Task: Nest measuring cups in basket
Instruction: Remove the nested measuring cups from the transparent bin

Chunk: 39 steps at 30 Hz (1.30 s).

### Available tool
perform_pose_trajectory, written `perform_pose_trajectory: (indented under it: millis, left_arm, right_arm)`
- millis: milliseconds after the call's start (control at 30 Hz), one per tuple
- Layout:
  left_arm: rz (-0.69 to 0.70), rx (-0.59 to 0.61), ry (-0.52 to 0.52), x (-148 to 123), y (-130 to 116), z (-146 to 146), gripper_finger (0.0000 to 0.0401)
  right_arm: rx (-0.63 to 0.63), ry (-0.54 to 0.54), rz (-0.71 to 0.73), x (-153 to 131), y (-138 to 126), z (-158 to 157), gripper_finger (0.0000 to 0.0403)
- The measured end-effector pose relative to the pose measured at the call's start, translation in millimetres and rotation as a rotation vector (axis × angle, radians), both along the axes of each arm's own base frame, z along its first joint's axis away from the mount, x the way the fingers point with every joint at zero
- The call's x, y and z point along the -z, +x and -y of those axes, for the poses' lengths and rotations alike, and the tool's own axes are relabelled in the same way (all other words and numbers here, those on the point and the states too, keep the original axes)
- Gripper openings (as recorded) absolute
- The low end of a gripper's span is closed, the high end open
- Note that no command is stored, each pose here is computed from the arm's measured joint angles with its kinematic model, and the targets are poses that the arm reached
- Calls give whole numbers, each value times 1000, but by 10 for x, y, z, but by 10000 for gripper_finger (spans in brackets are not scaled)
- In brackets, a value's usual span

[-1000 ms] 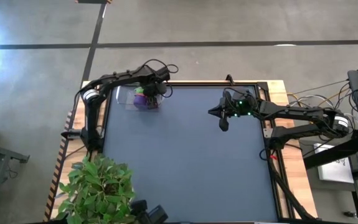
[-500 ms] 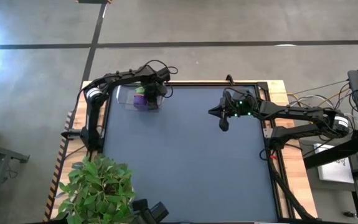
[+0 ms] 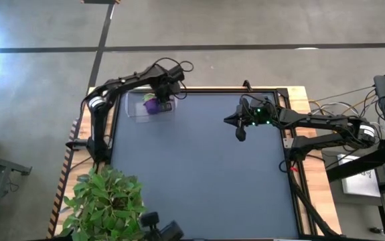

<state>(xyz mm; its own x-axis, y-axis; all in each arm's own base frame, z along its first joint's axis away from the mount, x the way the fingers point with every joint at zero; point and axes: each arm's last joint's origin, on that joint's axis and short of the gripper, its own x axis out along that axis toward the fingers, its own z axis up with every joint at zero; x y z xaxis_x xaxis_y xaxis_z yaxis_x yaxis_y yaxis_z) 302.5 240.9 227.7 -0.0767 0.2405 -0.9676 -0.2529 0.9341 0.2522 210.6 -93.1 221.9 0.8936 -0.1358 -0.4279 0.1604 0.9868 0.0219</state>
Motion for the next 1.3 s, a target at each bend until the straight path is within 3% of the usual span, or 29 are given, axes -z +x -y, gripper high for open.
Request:
perform_pose_trajectory:
  millis: [400,633,800,1000,1300]
  left_arm:
    - [84,54,239,-623,62,478,29]
    - [128,110,396,-743,296,922,29]
    - [131,173,548,-680,548,1319,29]
    - [188,179,661,-593,715,1755,29]
    - [201,183,792,-40,677,2179,29]
  right_arm:
    - [6,-8,6,-7,3,4,22]
    - [7,-8,13,-13,5,5,22]
    - [7,-8,13,-13,5,5,22]
    - [4,-14,12,-13,5,5,22]
    - [3,-23,20,-34,-7,1,22]
